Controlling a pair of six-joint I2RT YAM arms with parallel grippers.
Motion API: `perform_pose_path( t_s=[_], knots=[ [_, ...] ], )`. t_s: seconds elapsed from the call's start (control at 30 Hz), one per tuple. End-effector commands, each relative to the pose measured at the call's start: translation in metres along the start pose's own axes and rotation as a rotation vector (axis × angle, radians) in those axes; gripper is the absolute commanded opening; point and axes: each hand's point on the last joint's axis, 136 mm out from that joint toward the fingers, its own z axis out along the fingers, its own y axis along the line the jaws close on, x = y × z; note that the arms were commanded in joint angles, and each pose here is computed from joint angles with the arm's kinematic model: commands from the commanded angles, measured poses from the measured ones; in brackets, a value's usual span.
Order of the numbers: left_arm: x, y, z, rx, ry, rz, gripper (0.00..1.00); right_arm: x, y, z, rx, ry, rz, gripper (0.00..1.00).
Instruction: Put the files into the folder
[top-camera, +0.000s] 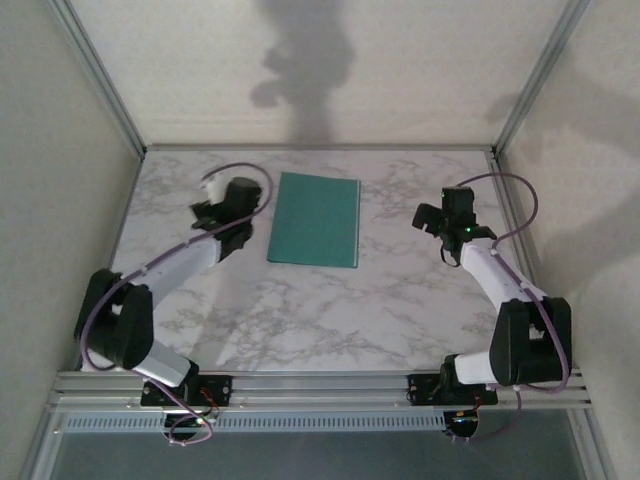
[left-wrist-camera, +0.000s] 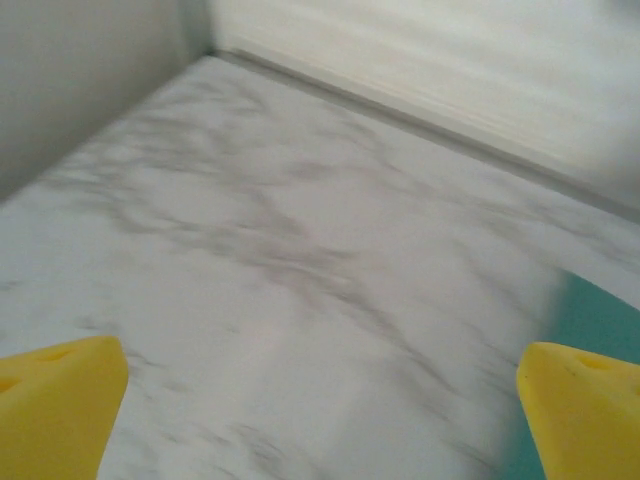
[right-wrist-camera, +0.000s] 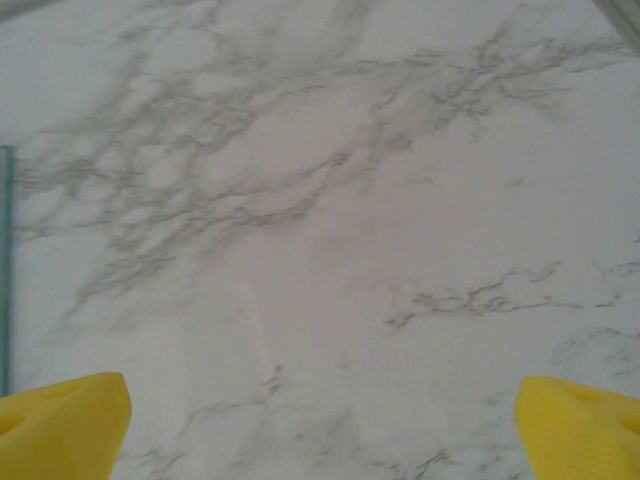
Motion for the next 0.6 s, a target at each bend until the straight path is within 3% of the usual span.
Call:
perform_pose_path(
  t_s=[0.0,0.07,0.23,0.37,0.57],
  knots=[
    [-0.013,0.056,0.008,-0.106,-0.135,-0.061,1.0,-0.009,-0.019,0.016,0.099,-0.087,-0.041,0.99],
    [-0.004,0.086,0.011,-0.148,-0.177,-0.04,1.0,-0.005,-0.023,0.024,0.103,-0.126,-0.078,0.99],
    [0.028,0.131,0.025,-0.132,-0.16,-0.074,1.0,0.003,-0.024,0.034,0.065,-0.239,-0.141,0.99],
    [0.042,0.143,0.024,-0.08,-0.202,-0.059,0.99,0.009,-0.018,0.041,0.029,-0.238,-0.166,0.99],
    [0.029,0.137,0.012,0.091,-0.291,-0.135,0.99,0.015,-0.004,0.036,-0.088,-0.356,-0.218,0.99]
  ],
)
